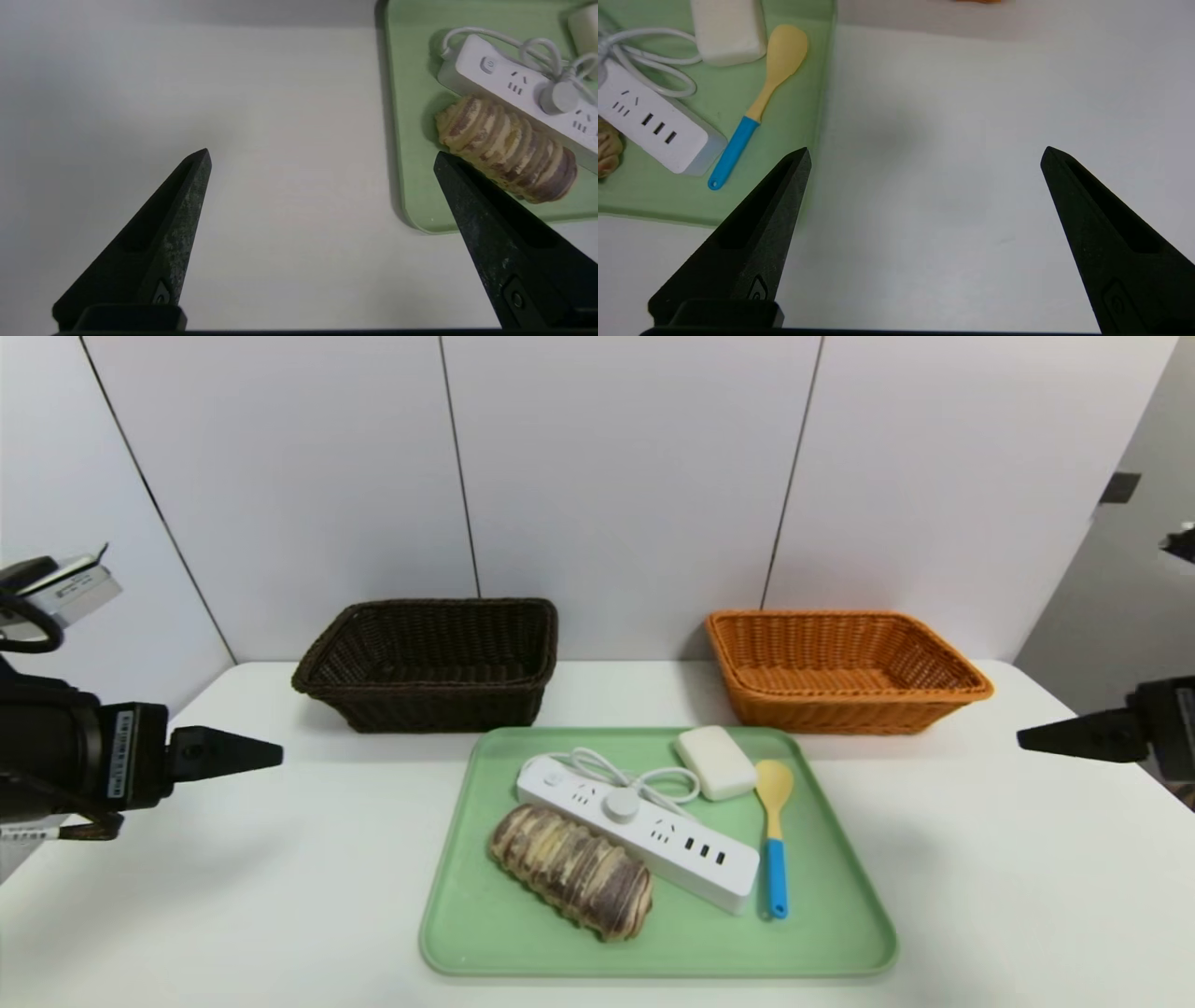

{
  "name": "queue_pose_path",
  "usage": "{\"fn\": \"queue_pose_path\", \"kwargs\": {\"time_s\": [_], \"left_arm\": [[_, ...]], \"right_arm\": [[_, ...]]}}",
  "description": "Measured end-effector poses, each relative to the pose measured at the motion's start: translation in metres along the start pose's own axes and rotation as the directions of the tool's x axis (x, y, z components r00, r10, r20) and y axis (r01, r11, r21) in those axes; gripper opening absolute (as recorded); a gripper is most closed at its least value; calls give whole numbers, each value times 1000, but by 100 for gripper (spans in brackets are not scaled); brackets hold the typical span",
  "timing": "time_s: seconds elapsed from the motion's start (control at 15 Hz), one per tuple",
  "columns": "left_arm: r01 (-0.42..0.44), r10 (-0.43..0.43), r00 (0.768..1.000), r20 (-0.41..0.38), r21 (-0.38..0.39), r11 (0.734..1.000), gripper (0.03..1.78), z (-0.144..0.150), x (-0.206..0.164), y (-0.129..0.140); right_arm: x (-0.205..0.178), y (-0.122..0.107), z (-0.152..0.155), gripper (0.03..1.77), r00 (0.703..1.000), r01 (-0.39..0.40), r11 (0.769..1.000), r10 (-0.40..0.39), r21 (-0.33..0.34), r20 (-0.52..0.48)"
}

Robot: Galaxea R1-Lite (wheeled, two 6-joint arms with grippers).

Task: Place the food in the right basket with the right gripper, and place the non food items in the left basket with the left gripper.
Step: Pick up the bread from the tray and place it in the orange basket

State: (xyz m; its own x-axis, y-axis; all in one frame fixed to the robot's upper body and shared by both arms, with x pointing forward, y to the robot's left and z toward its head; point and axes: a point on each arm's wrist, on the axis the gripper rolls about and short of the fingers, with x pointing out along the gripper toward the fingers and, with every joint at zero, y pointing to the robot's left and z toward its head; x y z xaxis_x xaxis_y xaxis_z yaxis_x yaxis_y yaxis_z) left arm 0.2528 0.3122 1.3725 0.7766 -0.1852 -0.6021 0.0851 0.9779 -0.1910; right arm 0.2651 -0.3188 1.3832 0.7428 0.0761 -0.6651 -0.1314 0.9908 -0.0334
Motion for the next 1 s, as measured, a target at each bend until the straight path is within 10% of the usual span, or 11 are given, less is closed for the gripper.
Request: {"fn": "queue_pose_path", "kwargs": {"time_s": [0.33, 1.0], "left_arm": [[143, -141, 986, -86, 17, 990, 169, 7, 22, -13], [75, -73, 989, -127, 18, 997, 169, 4, 36, -11]], "right_arm": [[38, 57, 25, 170, 980, -198, 970, 193, -141, -51], [71, 184, 32, 170, 893, -449, 843, 414, -296, -176]]}}
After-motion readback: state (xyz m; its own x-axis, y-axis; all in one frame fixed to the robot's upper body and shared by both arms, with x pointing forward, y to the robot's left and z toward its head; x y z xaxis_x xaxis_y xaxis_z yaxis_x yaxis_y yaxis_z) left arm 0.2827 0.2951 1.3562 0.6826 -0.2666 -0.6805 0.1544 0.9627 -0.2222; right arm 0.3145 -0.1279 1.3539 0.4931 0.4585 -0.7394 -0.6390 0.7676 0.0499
